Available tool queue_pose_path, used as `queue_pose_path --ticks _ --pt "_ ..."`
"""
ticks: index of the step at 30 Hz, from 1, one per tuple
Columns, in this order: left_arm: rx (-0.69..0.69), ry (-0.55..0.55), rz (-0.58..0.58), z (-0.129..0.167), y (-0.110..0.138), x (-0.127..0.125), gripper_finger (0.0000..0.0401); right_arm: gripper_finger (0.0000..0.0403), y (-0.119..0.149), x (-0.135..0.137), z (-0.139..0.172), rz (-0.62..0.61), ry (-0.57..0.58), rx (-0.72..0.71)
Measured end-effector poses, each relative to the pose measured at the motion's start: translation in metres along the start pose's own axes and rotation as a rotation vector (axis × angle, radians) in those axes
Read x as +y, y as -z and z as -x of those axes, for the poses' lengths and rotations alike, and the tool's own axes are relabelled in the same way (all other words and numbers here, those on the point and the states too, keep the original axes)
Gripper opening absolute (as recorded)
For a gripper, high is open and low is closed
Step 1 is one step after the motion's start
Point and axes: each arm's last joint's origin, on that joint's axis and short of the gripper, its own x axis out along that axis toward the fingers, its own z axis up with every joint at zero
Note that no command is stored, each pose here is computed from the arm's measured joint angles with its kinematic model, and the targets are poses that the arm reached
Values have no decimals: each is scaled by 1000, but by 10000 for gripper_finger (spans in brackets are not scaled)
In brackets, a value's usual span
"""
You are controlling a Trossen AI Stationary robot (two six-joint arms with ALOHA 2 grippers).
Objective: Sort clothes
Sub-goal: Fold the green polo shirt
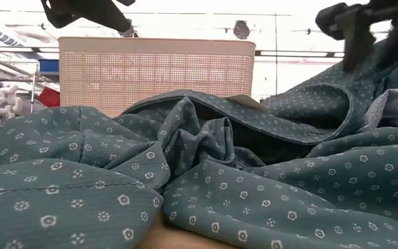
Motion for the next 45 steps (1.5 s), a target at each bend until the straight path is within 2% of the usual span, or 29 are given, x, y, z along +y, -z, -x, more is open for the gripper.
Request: queue_pose_path --ticks 3,8,13,16,20,22,25,29,32,37,42,45 --pt "0 -2 -2 0 0 0 171 177 9 -5 -10 -23 49 38" --pt "-1 -3 -4 0 0 0 171 177 19 -8 -23 -83 -39 79" --pt "0 -1 -4 0 0 0 171 170 24 -8 -26 -95 -22 96" --pt "0 -1 -4 0 0 0 171 136 24 -9 -27 -93 23 99" --pt "0 2 -4 1 1 -1 171 41 21 -9 -25 -98 22 84" --pt "0 2 -2 1 1 -1 171 12 20 -10 -24 -118 12 79" --pt "-6 12 10 1 1 -2 171 6 19 -18 -24 -223 27 85" --pt "26 42 53 4 7 -7 171 4 28 -33 -27 -367 62 176" --pt "68 62 97 0 17 -13 171 3 31 -45 -28 -471 15 195" --pt "92 112 134 -20 33 -28 171 2 27 -57 -30 -610 -85 138" --pt "55 108 197 -32 37 -32 171 1 27 -63 -31 -655 -141 132" --pt "64 50 269 -37 40 -27 171 1 27 -63 -31 -631 -157 130"
